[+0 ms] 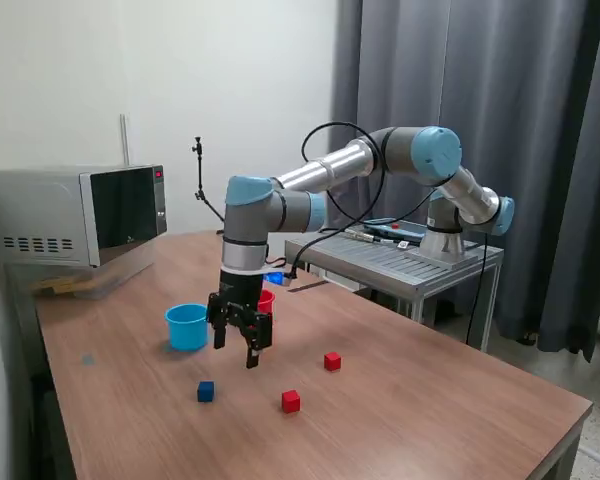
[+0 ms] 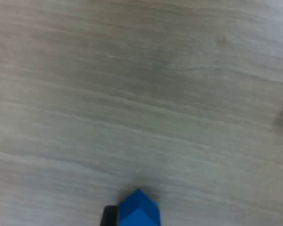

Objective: Place red objects in the red bin, and blue objects in the blue bin.

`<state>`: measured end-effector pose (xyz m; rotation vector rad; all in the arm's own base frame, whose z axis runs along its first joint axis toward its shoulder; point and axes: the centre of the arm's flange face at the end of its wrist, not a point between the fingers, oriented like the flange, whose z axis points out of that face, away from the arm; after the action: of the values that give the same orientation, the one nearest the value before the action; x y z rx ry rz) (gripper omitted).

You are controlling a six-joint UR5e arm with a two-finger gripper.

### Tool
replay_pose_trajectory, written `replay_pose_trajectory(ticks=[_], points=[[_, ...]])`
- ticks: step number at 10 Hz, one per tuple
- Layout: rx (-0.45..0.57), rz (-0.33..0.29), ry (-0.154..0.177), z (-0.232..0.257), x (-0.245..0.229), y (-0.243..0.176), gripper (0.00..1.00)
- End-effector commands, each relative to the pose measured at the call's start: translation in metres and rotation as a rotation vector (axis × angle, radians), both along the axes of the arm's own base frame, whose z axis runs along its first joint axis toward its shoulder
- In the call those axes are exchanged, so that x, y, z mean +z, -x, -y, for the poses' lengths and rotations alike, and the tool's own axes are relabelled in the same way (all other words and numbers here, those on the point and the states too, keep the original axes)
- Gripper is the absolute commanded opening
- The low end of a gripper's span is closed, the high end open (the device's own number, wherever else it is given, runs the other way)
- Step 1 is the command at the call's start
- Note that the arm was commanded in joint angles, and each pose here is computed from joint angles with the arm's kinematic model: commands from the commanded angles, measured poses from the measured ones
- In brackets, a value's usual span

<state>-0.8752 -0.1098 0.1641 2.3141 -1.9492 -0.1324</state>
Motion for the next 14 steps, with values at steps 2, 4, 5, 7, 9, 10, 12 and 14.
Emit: replay_pose_trajectory(ticks=[2,4,5,7,9,10,12,14], points=[[0.232,-0.011,-0.032,0.004,0.002,0.001,1.00],[0.319,-0.018,-0.045,0.004,0.005,0.001,1.00],[0.337,-0.025,-0.048,0.000,0.007,0.002,1.00],[0.331,-0.043,-0.027,-0.005,0.005,0.005,1.00],[0.337,-0.046,-0.024,-0.005,-0.003,0.006,1.00],[0.339,-0.040,-0.018,-0.005,-0.011,0.006,1.00],[0.343,-0.039,-0.001,-0.003,-0.017,0.006,1.00],[0.344,-0.039,-0.001,-0.003,-0.022,0.007,1.00]])
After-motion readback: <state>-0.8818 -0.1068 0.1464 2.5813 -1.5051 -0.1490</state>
